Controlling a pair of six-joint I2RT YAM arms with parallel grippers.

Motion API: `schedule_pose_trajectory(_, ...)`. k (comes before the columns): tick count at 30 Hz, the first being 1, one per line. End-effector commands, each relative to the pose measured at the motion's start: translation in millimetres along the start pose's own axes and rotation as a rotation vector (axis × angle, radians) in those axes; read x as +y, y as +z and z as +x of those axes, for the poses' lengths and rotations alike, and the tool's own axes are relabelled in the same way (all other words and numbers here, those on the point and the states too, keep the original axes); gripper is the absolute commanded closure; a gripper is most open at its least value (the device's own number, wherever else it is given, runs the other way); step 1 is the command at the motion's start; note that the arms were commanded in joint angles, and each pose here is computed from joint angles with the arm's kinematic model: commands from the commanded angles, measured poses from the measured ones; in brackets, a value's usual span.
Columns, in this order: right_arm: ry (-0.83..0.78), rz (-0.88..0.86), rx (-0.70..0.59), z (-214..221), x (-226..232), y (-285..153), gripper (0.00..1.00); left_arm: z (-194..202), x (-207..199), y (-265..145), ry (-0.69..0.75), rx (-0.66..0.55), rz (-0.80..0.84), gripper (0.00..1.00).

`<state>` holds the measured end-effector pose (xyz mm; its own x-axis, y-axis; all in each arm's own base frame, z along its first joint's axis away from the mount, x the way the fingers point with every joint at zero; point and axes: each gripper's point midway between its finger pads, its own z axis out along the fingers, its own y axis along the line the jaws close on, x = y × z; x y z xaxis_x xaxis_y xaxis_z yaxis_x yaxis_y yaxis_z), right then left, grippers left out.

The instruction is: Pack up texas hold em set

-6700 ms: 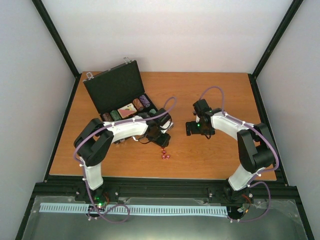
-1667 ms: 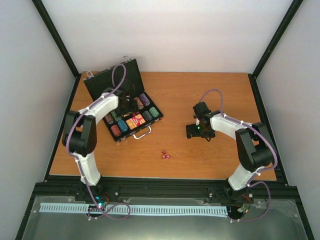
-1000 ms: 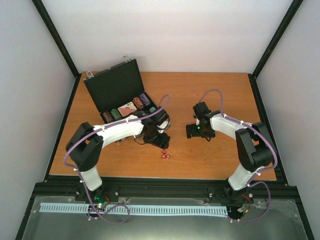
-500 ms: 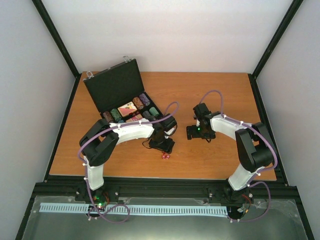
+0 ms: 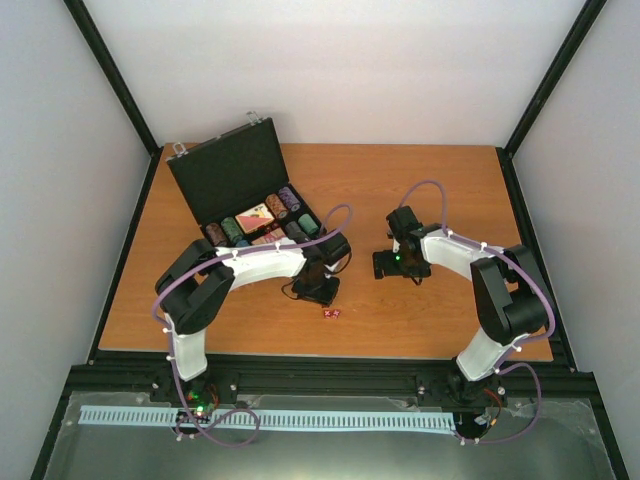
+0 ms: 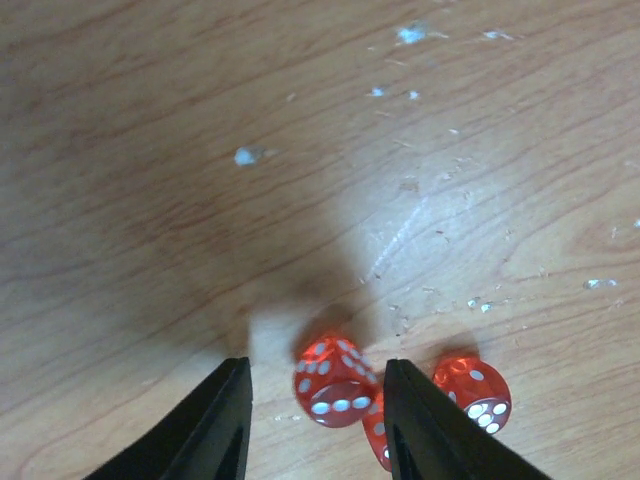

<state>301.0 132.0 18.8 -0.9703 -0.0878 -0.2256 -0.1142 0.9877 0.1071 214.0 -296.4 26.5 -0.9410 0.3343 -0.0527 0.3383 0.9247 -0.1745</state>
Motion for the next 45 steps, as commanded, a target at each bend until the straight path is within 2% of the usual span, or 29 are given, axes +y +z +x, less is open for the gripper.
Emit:
schedule_pose_trajectory(1, -0.003, -0.010, 0.000, 4, 1, 1, 0.00, -1, -2, -9, -0.029, -0.008, -0.014, 0.63)
schedule_pose_trajectory(5, -0.005, -0.012, 0.001, 6, 1, 1, 0.00, -4, -4, -8, -0.034, -0.007, -0.011, 0.72)
schedule_pose_trajectory(11, -0.003, -0.014, 0.000, 7, 1, 1, 0.00, 3, 1, -12, -0.040, -0.001, -0.024, 0.73)
schedule_pose_trajectory(15, 0.000, -0.021, 0.001, 7, 2, 2, 0.00, 7, 5, -11, -0.039, 0.006, -0.040, 0.73)
schedule_pose_trajectory(23, 0.000, -0.022, -0.002, 7, 2, 1, 0.00, 11, 7, -13, -0.036, 0.006, -0.038, 0.64)
schedule_pose_trajectory(26, 0.004, -0.023, -0.001, 7, 2, 2, 0.00, 13, 8, -11, -0.032, 0.012, -0.038, 0.64)
schedule_pose_trajectory(30, 0.003, -0.024, -0.001, 7, 2, 2, 0.00, 15, 5, -7, -0.033, 0.021, -0.019, 0.72)
schedule_pose_trajectory(37, -0.001, -0.022, 0.002, 6, 2, 3, 0.00, 15, 6, 1, -0.019, 0.030, -0.025, 0.74)
schedule_pose_trajectory(42, 0.000, -0.021, 0.003, 6, 2, 4, 0.00, 13, 10, 1, -0.008, 0.024, -0.050, 0.84)
schedule_pose_trajectory(45, -0.001, -0.017, 0.004, 6, 2, 4, 0.00, 8, 12, 1, -0.005, 0.014, -0.070, 0.85)
